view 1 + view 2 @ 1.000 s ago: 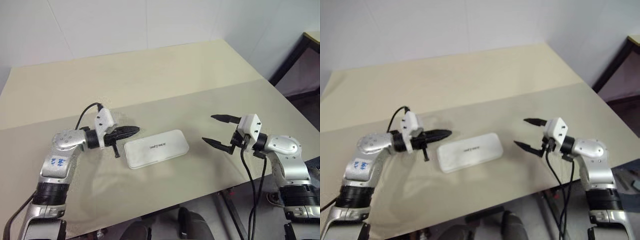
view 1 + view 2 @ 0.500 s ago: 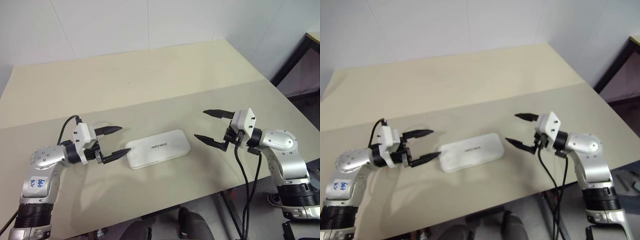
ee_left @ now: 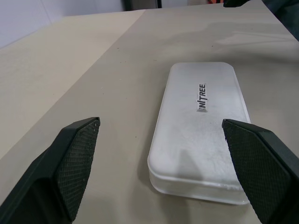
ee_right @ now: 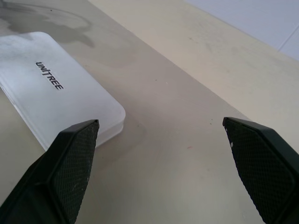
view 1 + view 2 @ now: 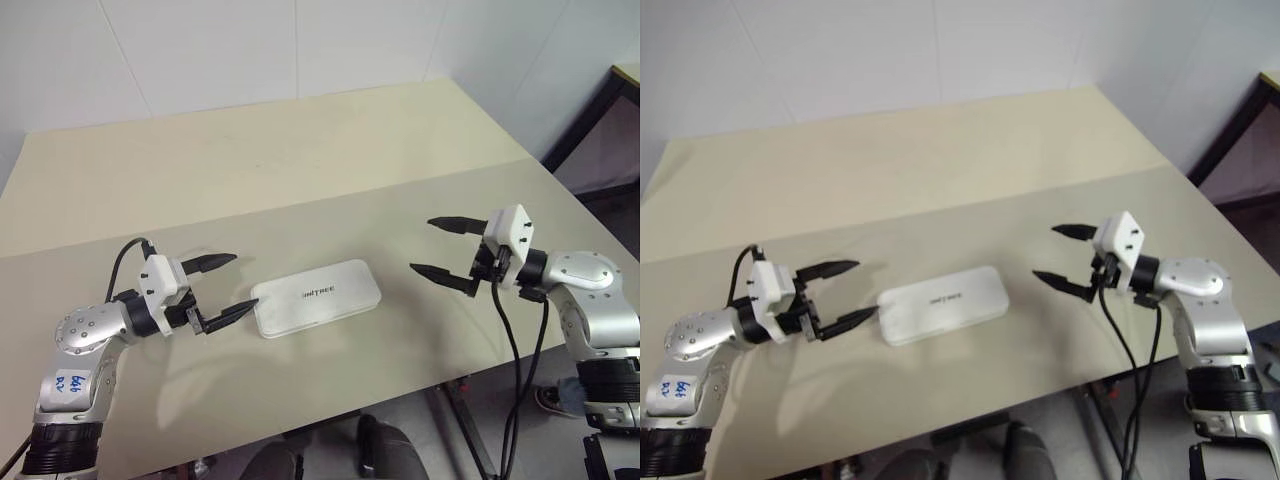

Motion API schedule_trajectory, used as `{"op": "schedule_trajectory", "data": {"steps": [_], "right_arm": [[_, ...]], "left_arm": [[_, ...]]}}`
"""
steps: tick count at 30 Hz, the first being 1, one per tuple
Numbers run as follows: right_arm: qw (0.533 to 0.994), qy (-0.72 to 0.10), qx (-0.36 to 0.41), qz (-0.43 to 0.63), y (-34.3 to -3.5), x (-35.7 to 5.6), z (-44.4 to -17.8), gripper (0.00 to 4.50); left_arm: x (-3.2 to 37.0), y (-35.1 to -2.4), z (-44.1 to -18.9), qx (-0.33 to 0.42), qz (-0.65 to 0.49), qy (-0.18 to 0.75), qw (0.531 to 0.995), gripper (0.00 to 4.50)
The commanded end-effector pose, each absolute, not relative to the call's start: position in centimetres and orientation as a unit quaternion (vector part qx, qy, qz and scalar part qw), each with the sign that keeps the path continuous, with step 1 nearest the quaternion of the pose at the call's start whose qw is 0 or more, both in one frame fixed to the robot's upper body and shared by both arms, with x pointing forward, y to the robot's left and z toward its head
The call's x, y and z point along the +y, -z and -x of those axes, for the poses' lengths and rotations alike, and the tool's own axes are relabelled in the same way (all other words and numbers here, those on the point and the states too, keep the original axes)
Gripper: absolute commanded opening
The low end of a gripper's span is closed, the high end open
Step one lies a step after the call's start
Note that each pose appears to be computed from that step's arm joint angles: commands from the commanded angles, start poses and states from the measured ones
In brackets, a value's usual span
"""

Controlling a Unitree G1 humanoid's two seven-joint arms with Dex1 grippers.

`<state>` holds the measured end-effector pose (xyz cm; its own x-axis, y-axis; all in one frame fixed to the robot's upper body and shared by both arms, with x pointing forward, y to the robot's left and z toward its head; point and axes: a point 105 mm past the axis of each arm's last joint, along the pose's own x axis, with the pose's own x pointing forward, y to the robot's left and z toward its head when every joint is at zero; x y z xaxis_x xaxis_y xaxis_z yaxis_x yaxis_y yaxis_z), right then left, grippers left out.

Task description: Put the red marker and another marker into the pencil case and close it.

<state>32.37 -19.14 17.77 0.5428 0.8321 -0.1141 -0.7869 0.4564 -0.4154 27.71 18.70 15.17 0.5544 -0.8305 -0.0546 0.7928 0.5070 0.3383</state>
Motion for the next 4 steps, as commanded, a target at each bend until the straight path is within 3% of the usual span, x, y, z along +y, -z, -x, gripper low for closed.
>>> {"op": "schedule_trajectory", "data": {"steps": [1, 4], "right_arm": [[0.854, -0.461, -0.062, 0.233, -17.66, -20.62, -31.99, 4.50], [0.849, -0.462, -0.057, 0.249, -17.20, -21.19, -31.98, 4.50]], "left_arm": [[18.69, -15.49, -27.86, -0.072, -0.179, 0.460, 0.867, 4.48], [18.75, -15.75, -28.10, -0.073, -0.184, 0.454, 0.869, 4.48]]}}
